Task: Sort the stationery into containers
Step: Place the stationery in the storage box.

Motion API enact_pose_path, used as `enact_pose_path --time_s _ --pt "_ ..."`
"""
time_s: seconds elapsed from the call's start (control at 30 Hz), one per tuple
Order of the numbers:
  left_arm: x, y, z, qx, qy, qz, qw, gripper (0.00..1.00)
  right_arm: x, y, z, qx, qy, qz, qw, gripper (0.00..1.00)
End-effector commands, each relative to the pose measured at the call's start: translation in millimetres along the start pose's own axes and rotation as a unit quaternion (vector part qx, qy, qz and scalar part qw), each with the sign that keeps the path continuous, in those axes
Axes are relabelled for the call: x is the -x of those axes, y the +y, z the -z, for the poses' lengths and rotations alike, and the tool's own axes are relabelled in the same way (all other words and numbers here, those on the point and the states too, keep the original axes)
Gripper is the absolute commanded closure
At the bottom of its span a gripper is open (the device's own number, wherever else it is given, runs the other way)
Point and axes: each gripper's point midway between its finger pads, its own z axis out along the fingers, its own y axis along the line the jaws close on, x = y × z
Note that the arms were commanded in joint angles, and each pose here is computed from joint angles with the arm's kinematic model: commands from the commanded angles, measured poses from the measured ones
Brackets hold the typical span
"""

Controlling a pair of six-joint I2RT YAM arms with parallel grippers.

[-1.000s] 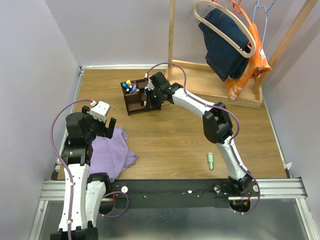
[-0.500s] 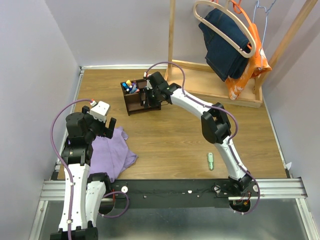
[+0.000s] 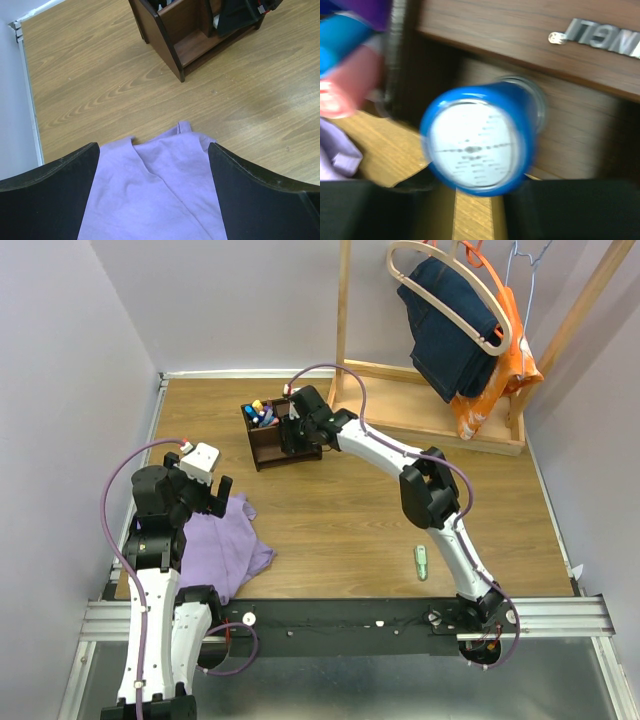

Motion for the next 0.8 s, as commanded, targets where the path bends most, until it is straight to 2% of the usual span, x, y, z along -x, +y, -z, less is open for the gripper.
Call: enact_pose_path --time_s 0.0,0.27,0.47,0.5,0.57,0.6,0.7,0.73,0.77 --pt "-3 -6 0 -0.01 -0.004 -0.001 1.0 0.01 25 12 0 0.001 -0.048 0.009 0.999 0.6" --pt "1 -8 0 -0.014 -0.011 0.003 1.0 0.01 17 16 16 0.001 -0.038 -0.004 0.999 0.59" --pt "4 -10 3 -0.017 -0.012 0.001 1.0 0.01 3 13 45 -0.012 -0.022 -0.017 1.0 0.55" --pt "3 -10 3 -0.017 -0.01 0.001 1.0 0.01 -17 5 46 -0.025 -0.001 -0.019 1.0 0.55" --pt "7 -9 5 -0.017 -0.014 -0.003 1.0 0.01 -21 4 68 -0.025 -0.001 -0.022 0.999 0.55" --pt "8 -9 5 -0.017 -0.014 -0.004 1.0 0.01 -45 -5 70 -0.035 0.024 -0.024 0.999 0.55" --pt "13 -10 8 -0.018 -0.02 -0.005 1.0 0.01 -56 -6 107 -0.034 0.022 -0.025 0.999 0.54" --pt "16 -10 9 -0.018 -0.023 -0.007 1.0 0.01 -87 -17 114 -0.046 0.053 -0.026 0.997 0.54" --pt "16 -10 10 -0.019 -0.023 -0.007 1.0 0.01 -84 -14 137 -0.041 0.04 -0.026 0.998 0.54"
